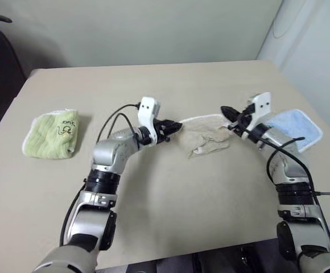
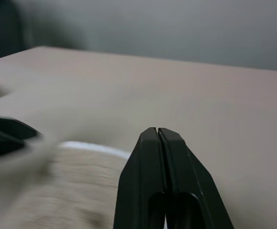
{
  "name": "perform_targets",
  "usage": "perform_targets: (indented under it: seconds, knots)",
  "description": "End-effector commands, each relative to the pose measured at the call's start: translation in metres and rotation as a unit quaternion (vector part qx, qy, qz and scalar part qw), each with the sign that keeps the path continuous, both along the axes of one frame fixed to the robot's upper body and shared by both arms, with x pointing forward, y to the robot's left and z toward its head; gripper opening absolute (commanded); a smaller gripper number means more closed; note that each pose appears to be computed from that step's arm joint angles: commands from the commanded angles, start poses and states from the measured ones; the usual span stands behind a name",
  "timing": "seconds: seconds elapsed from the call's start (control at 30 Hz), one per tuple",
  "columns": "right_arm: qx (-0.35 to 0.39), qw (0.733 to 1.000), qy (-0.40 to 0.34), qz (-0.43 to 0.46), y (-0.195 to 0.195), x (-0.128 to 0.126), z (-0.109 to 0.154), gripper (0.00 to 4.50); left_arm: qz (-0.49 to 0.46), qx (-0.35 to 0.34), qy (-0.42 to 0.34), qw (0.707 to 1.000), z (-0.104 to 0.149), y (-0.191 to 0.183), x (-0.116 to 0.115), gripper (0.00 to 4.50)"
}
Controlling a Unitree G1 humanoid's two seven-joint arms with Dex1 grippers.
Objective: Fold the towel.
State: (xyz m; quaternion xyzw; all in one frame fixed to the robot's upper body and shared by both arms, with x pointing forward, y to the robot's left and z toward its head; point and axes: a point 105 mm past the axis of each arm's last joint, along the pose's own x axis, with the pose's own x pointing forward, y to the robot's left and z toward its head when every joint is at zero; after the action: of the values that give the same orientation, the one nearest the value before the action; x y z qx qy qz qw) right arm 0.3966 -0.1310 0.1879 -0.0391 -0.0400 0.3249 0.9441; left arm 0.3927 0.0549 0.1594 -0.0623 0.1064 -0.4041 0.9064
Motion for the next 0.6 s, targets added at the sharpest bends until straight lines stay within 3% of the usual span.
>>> perform_targets:
  seconds: [0.03,0.17,0.3,0.4,0.53,0.6]
  knots:
    - [-0.035,0.999,0.028,-0.011,0.001,0.009,-0.023,0.0,-0.037,0.032,-0.02,0.999,-0.009,-0.024,-0.002,0.81]
    - [-0.083,0.994,0.074,-0.016,0.003,0.014,-0.062,0.0,-0.013,0.129,0.005,0.992,-0.054,-0.023,0.009,0.81]
    - [-0.109,0.988,0.101,-0.032,-0.002,0.016,-0.087,0.0,-0.007,0.138,0.016,0.99,-0.068,-0.021,0.012,0.81]
    - [-0.1,0.992,0.075,-0.028,-0.004,0.015,-0.077,0.0,-0.013,0.069,0.01,0.997,-0.051,-0.023,0.009,0.81]
    - [-0.056,0.998,0.028,0.02,-0.005,0.0,-0.036,0.0,-0.026,-0.091,-0.013,0.995,0.003,-0.013,-0.004,0.81]
    - [-0.018,0.999,0.028,0.041,-0.012,-0.008,-0.013,0.38,-0.025,-0.136,-0.032,0.99,0.027,0.006,-0.015,0.78]
